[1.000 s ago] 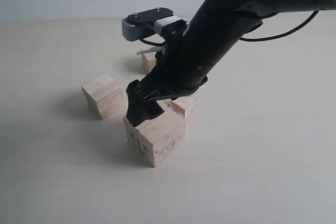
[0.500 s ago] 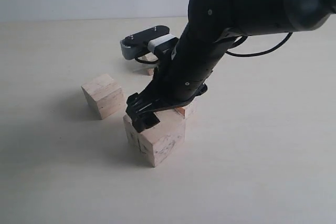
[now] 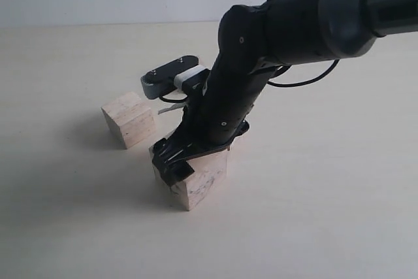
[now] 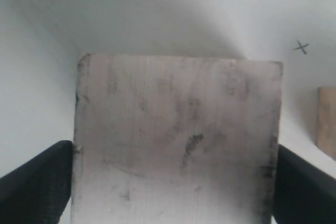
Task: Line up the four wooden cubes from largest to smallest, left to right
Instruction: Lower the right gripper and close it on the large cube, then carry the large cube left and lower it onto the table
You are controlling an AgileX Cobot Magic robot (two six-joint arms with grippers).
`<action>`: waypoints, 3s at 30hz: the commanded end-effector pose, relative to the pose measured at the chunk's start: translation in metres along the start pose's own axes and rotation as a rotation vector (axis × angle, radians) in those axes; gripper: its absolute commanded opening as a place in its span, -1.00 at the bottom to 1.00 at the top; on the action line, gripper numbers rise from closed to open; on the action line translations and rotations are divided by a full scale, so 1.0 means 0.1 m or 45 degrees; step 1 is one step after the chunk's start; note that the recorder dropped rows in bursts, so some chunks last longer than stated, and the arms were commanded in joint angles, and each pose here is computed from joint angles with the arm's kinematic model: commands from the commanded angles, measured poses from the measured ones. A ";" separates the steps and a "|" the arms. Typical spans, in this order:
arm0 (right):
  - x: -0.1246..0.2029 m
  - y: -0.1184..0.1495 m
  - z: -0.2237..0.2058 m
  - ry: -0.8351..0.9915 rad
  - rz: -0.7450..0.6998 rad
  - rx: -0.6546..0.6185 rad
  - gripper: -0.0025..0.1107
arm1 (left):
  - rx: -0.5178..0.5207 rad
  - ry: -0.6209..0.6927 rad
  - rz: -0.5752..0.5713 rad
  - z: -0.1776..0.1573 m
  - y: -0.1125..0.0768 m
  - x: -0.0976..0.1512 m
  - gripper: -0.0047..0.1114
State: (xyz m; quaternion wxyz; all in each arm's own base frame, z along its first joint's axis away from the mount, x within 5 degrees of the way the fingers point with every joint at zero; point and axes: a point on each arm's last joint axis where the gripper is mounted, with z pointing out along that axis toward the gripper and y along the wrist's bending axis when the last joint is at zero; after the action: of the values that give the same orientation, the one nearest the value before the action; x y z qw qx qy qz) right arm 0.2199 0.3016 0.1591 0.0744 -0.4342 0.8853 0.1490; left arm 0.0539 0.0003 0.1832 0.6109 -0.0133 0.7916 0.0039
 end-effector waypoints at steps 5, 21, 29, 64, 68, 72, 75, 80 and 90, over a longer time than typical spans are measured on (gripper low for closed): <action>-0.01 -0.02 0.08 -0.009 -0.043 0.035 0.57 | 0.006 -0.021 -0.005 0.00 0.00 0.00 -0.92; 0.00 -0.02 0.08 0.005 -0.039 0.026 -0.96 | 0.006 -0.021 -0.005 0.00 0.00 0.00 -0.92; -0.01 -0.02 0.08 -0.017 -0.037 0.030 -0.96 | 0.006 -0.021 -0.005 0.00 0.00 0.00 -0.92; -0.74 0.29 -0.79 -0.426 -0.283 -0.118 -0.96 | 0.006 -0.021 -0.005 0.00 0.00 0.00 -0.92; -0.92 0.42 -0.88 -0.474 -0.444 -0.168 -0.96 | 0.006 -0.021 -0.005 0.00 0.00 0.00 -0.92; -1.02 0.58 -0.74 -0.478 -0.682 -0.163 -0.96 | 0.006 -0.021 -0.005 0.00 0.00 0.00 -0.92; -1.08 0.74 -0.53 -0.471 -0.836 -0.175 -0.96 | 0.006 -0.021 -0.005 0.00 0.00 0.00 -0.92; -1.14 0.88 -0.15 -0.448 -1.015 -0.201 -0.96 | 0.006 -0.021 -0.005 0.00 0.00 0.00 -0.92; -1.38 0.76 0.14 -0.514 -1.007 -0.142 -0.96 | 0.006 -0.021 -0.005 0.00 0.00 0.00 -0.92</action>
State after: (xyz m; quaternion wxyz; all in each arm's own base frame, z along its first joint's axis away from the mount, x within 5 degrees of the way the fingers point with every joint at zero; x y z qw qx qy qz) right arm 0.2328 0.4494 0.1898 0.2433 -0.7172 0.6094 0.2345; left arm 0.0539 0.0003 0.1832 0.6109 -0.0133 0.7916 0.0039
